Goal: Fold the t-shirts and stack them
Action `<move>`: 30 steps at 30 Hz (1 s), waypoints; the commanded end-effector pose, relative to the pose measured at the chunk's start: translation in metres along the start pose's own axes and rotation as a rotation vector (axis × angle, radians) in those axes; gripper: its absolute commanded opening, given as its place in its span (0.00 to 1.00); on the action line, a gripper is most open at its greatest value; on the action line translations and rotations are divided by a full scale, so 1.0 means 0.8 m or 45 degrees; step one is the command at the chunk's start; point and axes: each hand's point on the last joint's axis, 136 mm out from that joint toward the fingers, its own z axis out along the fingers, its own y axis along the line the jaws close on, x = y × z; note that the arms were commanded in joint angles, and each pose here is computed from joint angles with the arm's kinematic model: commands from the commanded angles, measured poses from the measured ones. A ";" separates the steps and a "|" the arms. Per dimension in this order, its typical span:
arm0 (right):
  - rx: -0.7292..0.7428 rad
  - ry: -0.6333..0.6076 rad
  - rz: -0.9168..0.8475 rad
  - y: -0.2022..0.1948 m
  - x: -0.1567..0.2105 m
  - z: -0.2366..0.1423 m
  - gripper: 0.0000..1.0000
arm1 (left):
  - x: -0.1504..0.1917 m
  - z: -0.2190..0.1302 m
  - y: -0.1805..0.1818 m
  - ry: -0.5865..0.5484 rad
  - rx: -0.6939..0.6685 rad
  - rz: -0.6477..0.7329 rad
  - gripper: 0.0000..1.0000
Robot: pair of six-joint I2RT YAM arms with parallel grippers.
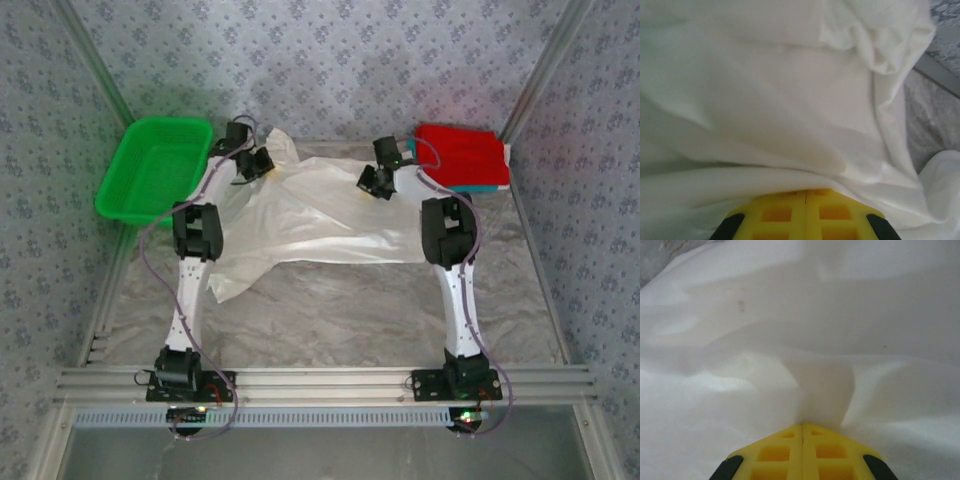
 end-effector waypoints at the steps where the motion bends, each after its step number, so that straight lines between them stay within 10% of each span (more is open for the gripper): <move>1: -0.035 -0.014 0.096 0.007 -0.010 0.008 0.00 | -0.006 -0.039 -0.038 0.019 0.027 0.043 0.07; 8: -0.123 -0.136 -0.072 0.060 -0.058 -0.076 0.02 | -0.032 -0.193 -0.135 -0.157 0.017 0.287 0.31; 14: -0.113 -0.183 -0.292 0.071 -0.046 -0.174 0.32 | 0.021 -0.341 -0.164 -0.449 0.035 0.307 0.47; 30: -0.025 -0.327 -0.444 -0.111 0.183 -0.254 0.56 | 0.427 -0.434 0.136 0.043 -0.687 -0.064 0.55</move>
